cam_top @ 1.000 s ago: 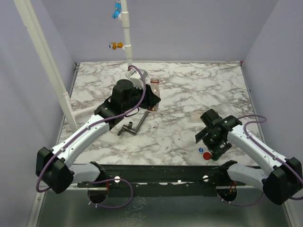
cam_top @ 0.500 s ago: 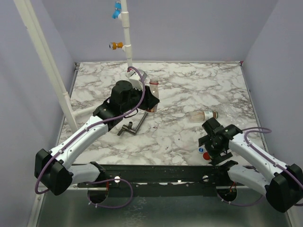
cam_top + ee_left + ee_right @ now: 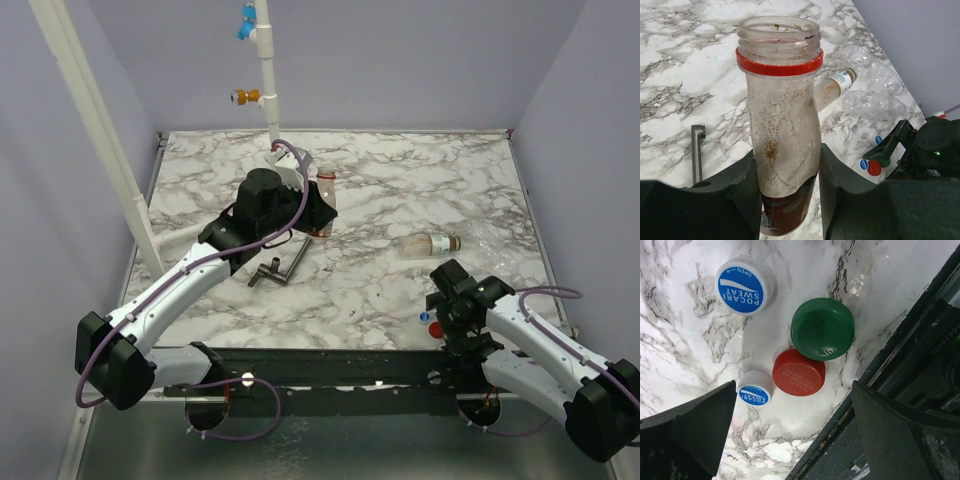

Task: Screw on the bottle caps
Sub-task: Move the bottle cap to the center of the board.

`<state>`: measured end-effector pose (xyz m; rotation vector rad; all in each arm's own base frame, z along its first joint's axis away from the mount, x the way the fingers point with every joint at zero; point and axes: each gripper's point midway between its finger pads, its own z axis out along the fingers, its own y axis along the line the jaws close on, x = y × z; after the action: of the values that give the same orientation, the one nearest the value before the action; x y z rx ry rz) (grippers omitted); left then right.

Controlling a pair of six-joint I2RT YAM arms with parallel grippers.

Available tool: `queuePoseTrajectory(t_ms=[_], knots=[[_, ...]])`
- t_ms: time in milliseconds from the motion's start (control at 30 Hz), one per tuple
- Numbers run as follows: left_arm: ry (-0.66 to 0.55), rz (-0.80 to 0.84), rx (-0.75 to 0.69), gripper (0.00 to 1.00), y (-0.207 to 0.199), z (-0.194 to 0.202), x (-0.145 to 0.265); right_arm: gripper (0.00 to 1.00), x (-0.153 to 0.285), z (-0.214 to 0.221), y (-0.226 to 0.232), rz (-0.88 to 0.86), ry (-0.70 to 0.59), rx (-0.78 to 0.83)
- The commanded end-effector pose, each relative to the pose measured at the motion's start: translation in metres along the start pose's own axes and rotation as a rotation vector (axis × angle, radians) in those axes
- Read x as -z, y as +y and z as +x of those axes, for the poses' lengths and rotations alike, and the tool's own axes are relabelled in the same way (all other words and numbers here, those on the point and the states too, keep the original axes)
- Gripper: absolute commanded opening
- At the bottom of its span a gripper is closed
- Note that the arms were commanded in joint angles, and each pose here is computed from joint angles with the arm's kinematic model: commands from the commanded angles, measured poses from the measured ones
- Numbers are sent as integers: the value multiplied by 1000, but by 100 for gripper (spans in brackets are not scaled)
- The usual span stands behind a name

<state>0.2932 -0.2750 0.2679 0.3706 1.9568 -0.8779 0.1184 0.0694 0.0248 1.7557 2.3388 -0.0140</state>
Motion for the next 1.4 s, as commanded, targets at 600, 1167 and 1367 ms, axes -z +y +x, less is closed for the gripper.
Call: queuePoseTrajectory(t_ms=[600, 1167, 1367], knots=[[-6, 22, -20, 0, -7, -12, -2, 56, -18, -13, 24, -92, -104, 18], [10, 49, -19, 0, -9, -3, -1, 51, -4, -1, 109, -177, -138, 478], [17, 87, -48, 0, -13, 4, 2, 73, 5, -4, 102, -145, -133, 535]])
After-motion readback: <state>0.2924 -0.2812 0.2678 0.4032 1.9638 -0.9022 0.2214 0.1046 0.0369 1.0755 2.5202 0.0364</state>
